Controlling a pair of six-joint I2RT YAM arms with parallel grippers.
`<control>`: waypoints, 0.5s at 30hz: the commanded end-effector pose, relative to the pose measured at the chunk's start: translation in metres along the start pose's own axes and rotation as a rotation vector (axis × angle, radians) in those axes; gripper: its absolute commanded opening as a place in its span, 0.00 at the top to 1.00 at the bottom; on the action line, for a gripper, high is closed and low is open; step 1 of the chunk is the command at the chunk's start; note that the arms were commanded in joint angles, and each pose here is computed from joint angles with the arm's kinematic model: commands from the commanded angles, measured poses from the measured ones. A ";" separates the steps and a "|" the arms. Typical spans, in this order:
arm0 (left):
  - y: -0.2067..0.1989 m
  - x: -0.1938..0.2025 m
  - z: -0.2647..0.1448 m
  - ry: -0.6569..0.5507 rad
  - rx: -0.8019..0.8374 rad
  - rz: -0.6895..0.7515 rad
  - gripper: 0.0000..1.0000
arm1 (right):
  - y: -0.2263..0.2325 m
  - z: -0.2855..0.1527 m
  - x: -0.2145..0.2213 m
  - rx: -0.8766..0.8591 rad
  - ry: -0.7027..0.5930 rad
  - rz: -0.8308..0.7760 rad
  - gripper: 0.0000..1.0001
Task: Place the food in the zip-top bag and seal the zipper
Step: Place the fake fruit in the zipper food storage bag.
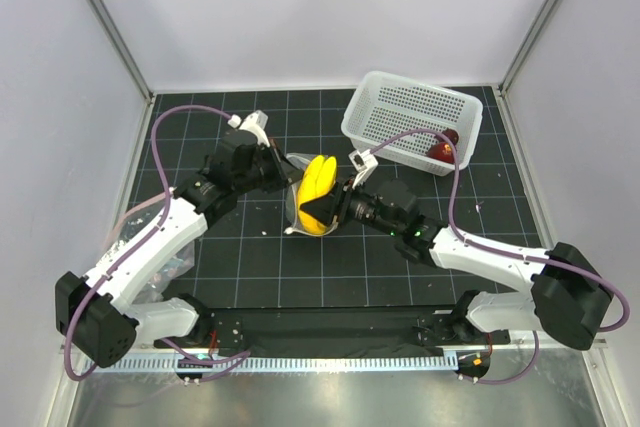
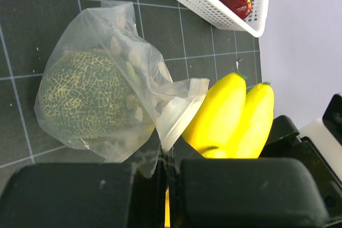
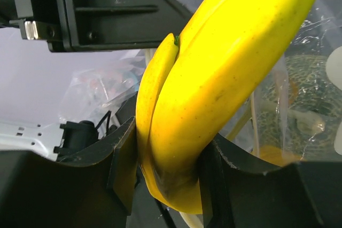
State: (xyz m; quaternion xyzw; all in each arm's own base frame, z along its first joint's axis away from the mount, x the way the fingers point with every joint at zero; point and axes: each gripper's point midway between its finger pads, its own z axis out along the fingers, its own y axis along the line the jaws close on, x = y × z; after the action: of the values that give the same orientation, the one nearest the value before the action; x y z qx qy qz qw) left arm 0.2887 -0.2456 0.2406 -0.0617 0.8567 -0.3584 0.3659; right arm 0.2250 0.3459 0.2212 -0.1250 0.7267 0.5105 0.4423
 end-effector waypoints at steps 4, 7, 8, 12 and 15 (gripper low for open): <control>-0.015 0.002 0.001 0.025 0.081 -0.003 1.00 | -0.006 0.002 -0.033 0.070 -0.118 -0.092 0.82; -0.016 0.003 0.002 0.037 0.092 -0.010 1.00 | -0.010 0.005 -0.027 0.077 -0.102 -0.107 0.78; -0.015 0.002 0.001 0.040 0.092 -0.012 0.99 | -0.012 0.006 -0.025 0.081 -0.096 -0.111 0.75; -0.015 0.000 -0.002 0.031 0.097 -0.011 0.99 | -0.023 0.008 -0.020 0.118 -0.076 -0.132 0.47; -0.016 0.000 -0.005 0.027 0.102 -0.008 1.00 | -0.028 0.006 -0.019 0.153 -0.057 -0.147 0.35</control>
State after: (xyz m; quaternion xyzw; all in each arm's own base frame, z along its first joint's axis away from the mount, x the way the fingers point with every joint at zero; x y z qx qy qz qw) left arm 0.2859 -0.2504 0.2353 -0.0534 0.8596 -0.3745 0.3434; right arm 0.2448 0.3345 0.1986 -0.1276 0.7505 0.4412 0.4752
